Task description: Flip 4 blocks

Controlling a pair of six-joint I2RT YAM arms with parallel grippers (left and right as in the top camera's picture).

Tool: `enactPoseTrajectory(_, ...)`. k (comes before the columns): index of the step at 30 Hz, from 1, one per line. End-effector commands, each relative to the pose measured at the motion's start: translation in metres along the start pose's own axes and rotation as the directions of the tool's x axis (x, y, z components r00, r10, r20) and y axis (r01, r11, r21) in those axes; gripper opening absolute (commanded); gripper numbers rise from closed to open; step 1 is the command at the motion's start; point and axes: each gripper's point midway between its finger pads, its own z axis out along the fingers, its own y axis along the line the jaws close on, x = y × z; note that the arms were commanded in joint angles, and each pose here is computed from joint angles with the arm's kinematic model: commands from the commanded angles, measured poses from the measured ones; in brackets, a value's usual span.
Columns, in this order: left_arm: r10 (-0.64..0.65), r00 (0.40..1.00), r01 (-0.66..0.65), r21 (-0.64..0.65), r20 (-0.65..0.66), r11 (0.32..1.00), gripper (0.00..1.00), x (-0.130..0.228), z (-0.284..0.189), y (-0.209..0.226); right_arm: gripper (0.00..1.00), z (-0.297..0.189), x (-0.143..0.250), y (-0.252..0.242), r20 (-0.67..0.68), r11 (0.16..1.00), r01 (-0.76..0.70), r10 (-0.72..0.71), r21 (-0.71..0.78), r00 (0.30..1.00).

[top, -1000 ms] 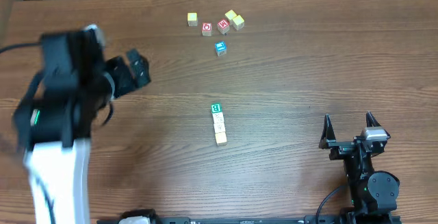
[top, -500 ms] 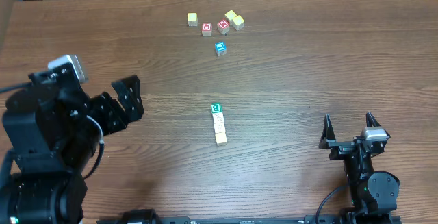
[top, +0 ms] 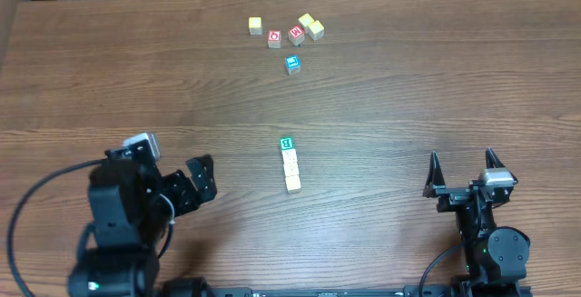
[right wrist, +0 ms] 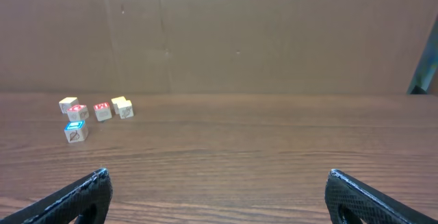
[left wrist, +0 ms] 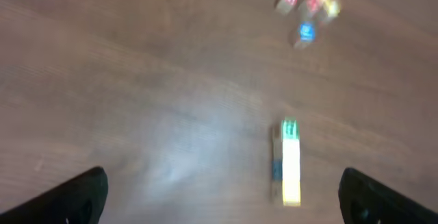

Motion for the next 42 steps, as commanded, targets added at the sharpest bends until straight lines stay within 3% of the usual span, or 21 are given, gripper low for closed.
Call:
enactPoseTrajectory(1, 0.030, 0.988, -0.042, 0.076, 0.152, 0.996, 1.00, -0.010, 0.004, -0.008, 1.00, 0.000, 0.003, 0.000, 0.000, 1.000, 0.003, -0.003, -0.002, 1.000)
enactPoseTrajectory(5, 0.032, 0.884, -0.147, 0.213, 0.466, 0.966, 1.00, -0.049, -0.010, -0.034, 1.00, 0.000, 0.003, 0.000, 0.000, 1.000, 0.003, -0.003, -0.002, 1.000)
enactPoseTrajectory(8, -0.004, 0.731, -0.251, 0.274, 0.682, 0.929, 1.00, -0.073, -0.040, -0.051, 1.00, 0.000, 0.003, 0.000, 0.000, 1.000, 0.003, -0.003, -0.002, 1.000)
enactPoseTrajectory(12, -0.065, 0.542, -0.329, 0.283, 0.838, 0.901, 1.00, -0.080, -0.075, -0.055, 1.00, 0.000, 0.003, 0.000, 0.000, 1.000, 0.003, -0.003, -0.002, 1.000)
enactPoseTrajectory(14, -0.077, 0.509, -0.340, 0.282, 0.857, 0.897, 1.00, -0.074, -0.077, -0.052, 1.00, 0.000, 0.003, 0.000, 0.000, 1.000, 0.003, -0.003, -0.002, 1.000)
enactPoseTrajectory(29, -0.054, 0.578, -0.294, 0.269, 0.814, 0.917, 1.00, -0.023, -0.010, -0.021, 1.00, 0.000, 0.003, 0.000, 0.000, 1.000, 0.003, -0.003, -0.002, 1.000)
enactPoseTrajectory(34, -0.031, 0.644, -0.260, 0.257, 0.765, 0.931, 1.00, -0.008, 0.015, -0.012, 1.00, 0.000, 0.003, 0.000, 0.000, 1.000, 0.003, -0.003, -0.002, 1.000)
enactPoseTrajectory(42, 0.133, 0.793, -0.270, 0.147, 0.595, 0.952, 1.00, 0.037, 0.063, 0.010, 1.00, 0.000, 0.003, 0.000, 0.000, 1.000, 0.003, -0.003, -0.002, 1.000)
